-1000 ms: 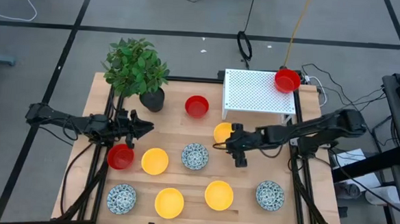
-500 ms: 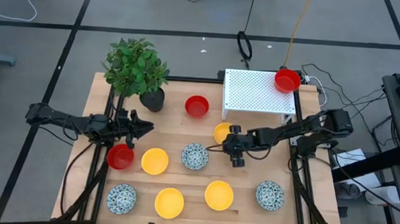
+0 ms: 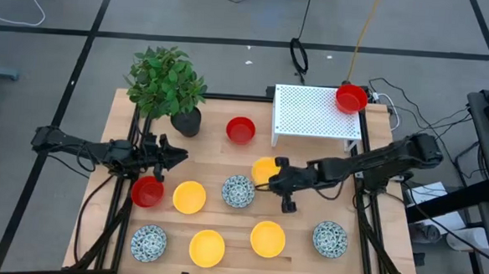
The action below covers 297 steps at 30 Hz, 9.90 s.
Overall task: Pick & Place Mini bowls
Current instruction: Put the yellow bowl on the shelf, then put the blue bowl on the shelf, then stack the red bowl on top of the red bowl on the shelf
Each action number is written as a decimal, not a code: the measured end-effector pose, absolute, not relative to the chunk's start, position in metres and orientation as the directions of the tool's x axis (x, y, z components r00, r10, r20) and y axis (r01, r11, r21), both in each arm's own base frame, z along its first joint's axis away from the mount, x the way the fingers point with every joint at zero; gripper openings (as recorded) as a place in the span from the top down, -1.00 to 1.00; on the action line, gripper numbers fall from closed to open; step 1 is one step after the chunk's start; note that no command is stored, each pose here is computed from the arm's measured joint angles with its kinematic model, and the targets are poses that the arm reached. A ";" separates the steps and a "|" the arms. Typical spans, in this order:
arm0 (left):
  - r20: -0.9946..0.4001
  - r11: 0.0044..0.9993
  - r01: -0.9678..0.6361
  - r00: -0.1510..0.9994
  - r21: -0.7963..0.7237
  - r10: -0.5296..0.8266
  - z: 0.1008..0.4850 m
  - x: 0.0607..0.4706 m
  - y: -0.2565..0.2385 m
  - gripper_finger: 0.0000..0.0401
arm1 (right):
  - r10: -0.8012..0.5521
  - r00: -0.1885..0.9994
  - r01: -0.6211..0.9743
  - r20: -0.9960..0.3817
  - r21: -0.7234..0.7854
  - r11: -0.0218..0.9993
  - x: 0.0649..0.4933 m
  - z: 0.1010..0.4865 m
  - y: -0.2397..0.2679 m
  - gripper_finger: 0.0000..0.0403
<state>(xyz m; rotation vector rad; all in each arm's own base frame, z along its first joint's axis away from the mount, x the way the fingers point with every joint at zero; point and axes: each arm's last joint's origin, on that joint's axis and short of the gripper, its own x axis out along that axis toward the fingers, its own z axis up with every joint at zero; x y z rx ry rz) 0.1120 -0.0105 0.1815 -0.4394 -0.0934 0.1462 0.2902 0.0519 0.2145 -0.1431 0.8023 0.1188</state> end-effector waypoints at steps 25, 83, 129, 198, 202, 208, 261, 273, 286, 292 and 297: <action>0.058 0.895 -0.121 0.985 -0.429 0.162 0.181 0.112 -0.011 0.52 | -0.461 0.461 0.493 -0.758 -0.213 0.843 0.253 0.322 -0.082 1.00; 0.059 0.895 -0.121 0.985 -0.430 0.162 0.182 0.112 -0.010 0.52 | 0.248 0.359 0.417 -0.900 0.393 0.819 0.207 0.334 0.043 0.21; 0.059 0.895 -0.121 0.985 -0.430 0.162 0.182 0.112 -0.011 0.52 | -0.119 -0.025 0.066 -0.993 -0.121 0.991 0.200 0.183 0.242 0.27; 0.060 0.895 -0.121 0.985 -0.430 0.162 0.182 0.112 -0.011 0.52 | -0.404 0.152 0.597 -0.902 -0.242 0.765 0.235 0.298 -0.076 0.87; 0.060 0.895 -0.121 0.985 -0.430 0.162 0.182 0.112 -0.011 0.52 | -0.405 0.144 0.607 -0.903 -0.243 0.757 0.234 0.297 -0.077 0.66; 0.059 0.895 -0.121 0.985 -0.430 0.162 0.182 0.112 -0.010 0.52 | -0.406 0.128 0.651 -0.905 -0.232 0.723 0.230 0.300 -0.081 0.34; 0.059 0.895 -0.121 0.985 -0.430 0.161 0.182 0.112 -0.011 0.52 | -0.307 0.652 0.145 -0.693 -0.284 0.948 0.413 0.167 -0.084 -0.17; 0.059 0.895 -0.121 0.985 -0.430 0.161 0.182 0.112 -0.011 0.52 | -0.310 0.616 0.159 -0.724 -0.271 0.949 0.409 0.164 -0.086 -0.04; 0.059 0.894 -0.121 0.985 -0.431 0.162 0.182 0.112 -0.010 0.52 | -0.327 0.580 0.183 -0.746 -0.271 0.945 0.402 0.154 -0.086 0.14; 0.060 0.895 -0.120 0.985 -0.430 0.161 0.182 0.112 -0.011 0.52 | -0.323 0.550 0.177 -0.770 -0.270 0.946 0.392 0.141 -0.086 0.20; 0.060 0.895 -0.121 0.985 -0.430 0.161 0.182 0.112 -0.011 0.52 | -0.323 0.557 0.145 -0.765 -0.294 0.945 0.388 0.132 -0.084 0.44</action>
